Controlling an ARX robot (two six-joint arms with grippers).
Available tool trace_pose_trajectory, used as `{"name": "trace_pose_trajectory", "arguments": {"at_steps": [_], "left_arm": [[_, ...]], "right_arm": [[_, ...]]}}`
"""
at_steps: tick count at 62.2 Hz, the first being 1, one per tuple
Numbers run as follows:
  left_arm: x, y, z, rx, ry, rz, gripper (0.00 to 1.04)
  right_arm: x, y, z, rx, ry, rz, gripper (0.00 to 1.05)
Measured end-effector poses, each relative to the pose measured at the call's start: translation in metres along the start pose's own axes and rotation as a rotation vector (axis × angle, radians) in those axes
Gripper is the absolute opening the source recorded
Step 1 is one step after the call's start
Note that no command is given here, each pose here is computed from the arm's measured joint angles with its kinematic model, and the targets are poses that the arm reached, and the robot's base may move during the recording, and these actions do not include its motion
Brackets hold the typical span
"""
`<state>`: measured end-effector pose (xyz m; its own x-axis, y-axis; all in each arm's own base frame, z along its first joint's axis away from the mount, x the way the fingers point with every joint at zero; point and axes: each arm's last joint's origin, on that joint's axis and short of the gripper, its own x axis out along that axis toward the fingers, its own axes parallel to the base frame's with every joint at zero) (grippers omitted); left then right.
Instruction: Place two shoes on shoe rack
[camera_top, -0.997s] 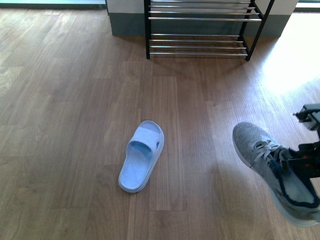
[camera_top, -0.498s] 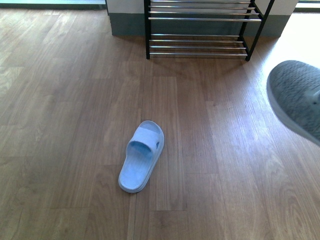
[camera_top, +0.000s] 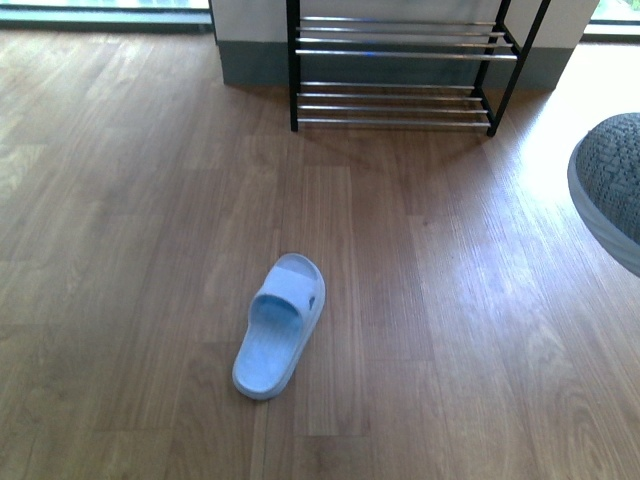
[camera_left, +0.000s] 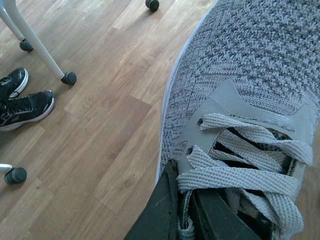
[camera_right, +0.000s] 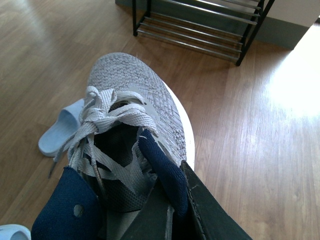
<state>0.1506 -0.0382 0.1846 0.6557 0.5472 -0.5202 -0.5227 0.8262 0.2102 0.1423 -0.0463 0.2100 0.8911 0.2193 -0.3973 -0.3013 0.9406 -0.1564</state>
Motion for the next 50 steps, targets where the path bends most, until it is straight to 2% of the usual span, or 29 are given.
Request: {"name": "trace_pose_trajectory", "arguments": {"at_steps": [50], "left_arm": [[-0.0005,0.0002,0.0002,-0.002,0.000,-0.006,0.01]], "right_arm": [[-0.0002,-0.0003,0.0001,-0.012,0.001,-0.006,0.01]]}}
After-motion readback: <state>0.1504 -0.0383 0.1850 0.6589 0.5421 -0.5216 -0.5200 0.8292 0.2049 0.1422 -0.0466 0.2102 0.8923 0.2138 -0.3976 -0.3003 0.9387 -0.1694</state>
